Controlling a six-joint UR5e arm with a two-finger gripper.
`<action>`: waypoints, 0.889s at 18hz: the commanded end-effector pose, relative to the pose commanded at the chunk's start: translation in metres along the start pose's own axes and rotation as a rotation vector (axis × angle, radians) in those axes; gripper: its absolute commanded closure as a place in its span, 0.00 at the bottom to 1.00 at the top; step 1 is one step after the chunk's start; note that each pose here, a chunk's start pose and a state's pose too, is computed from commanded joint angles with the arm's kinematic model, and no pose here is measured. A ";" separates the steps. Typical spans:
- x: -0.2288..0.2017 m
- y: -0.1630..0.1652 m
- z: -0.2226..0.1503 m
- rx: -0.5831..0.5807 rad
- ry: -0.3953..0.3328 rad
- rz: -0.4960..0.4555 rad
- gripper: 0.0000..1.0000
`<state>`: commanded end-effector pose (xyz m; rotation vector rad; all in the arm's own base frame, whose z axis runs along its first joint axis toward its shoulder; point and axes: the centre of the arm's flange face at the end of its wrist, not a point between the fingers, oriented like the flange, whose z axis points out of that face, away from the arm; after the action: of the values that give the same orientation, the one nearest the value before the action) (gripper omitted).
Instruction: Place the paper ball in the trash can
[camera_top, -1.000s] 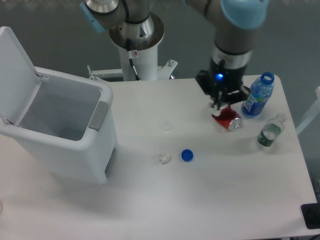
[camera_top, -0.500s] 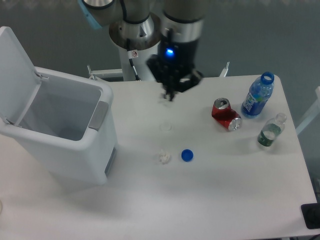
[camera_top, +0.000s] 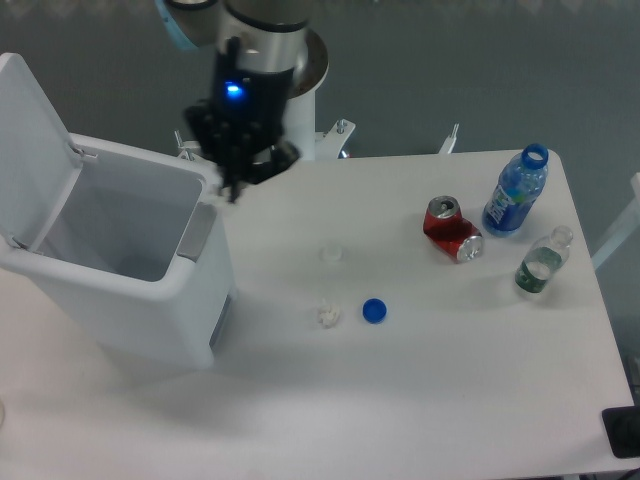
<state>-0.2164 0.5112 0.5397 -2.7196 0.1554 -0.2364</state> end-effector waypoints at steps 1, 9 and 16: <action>0.009 -0.003 0.006 0.001 0.013 0.016 0.91; 0.037 -0.018 0.026 0.001 0.059 0.072 0.35; 0.046 -0.022 0.029 0.000 0.071 0.079 0.01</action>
<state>-0.1647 0.5357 0.5292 -2.6995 0.2825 -0.3095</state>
